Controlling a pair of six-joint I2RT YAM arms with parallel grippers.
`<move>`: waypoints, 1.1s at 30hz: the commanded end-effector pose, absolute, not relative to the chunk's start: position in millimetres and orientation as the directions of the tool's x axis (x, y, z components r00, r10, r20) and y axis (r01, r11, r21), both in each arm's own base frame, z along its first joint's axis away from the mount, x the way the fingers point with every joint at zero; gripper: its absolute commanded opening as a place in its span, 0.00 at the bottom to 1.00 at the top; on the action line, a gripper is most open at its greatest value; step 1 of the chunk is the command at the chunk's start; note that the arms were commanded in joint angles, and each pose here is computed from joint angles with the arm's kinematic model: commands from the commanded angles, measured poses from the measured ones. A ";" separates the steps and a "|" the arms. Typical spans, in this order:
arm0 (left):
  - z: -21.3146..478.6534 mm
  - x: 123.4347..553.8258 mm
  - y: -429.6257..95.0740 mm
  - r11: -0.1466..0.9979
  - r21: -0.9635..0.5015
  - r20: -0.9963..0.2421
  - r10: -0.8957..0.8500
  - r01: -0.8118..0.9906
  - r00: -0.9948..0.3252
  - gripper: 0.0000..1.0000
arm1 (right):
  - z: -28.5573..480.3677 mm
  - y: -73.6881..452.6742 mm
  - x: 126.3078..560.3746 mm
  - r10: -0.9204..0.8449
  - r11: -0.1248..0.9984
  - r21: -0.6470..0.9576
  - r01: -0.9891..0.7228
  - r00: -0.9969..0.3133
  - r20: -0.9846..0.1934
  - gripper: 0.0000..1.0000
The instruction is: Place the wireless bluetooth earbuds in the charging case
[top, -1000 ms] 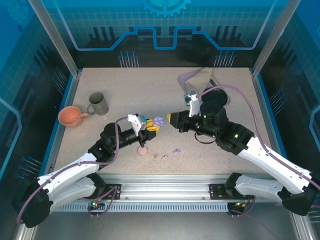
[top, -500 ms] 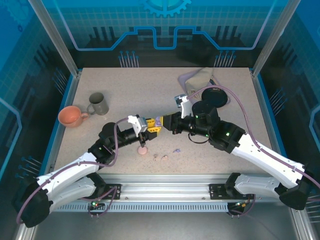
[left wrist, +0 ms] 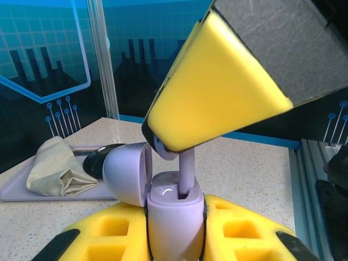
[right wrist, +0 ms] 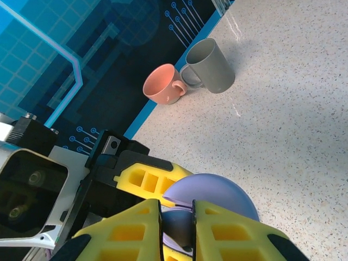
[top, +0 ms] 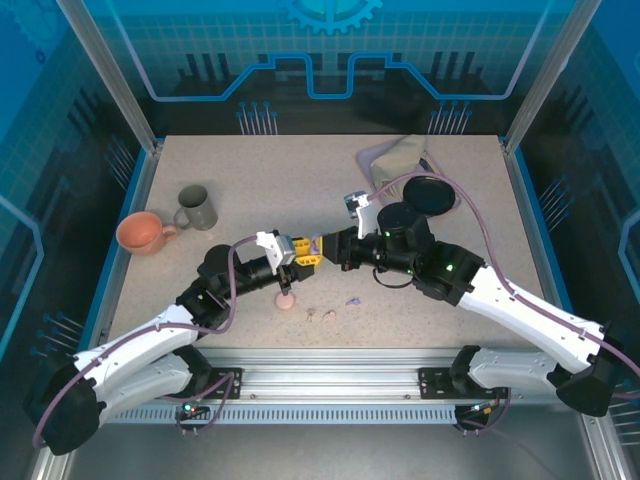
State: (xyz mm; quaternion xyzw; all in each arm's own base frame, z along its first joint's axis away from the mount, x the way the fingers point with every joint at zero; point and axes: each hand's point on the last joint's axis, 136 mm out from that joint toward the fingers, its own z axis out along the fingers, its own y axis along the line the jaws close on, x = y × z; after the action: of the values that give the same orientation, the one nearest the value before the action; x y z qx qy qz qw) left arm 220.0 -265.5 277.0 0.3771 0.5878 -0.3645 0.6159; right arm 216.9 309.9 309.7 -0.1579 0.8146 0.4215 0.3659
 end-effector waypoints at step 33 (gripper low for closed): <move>297.5 216.8 -263.9 0.456 0.108 -0.992 -0.003 0.883 0.123 0.00 | 325.5 267.2 204.7 -0.015 0.691 0.465 -0.553 -0.654 -0.756 0.71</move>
State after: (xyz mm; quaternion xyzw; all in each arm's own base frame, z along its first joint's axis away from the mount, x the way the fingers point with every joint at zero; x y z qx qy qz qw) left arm 219.9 -266.0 276.2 0.3850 0.5889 -0.3570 0.6144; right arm 206.2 286.1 316.4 -0.1744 0.8298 0.3814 0.3681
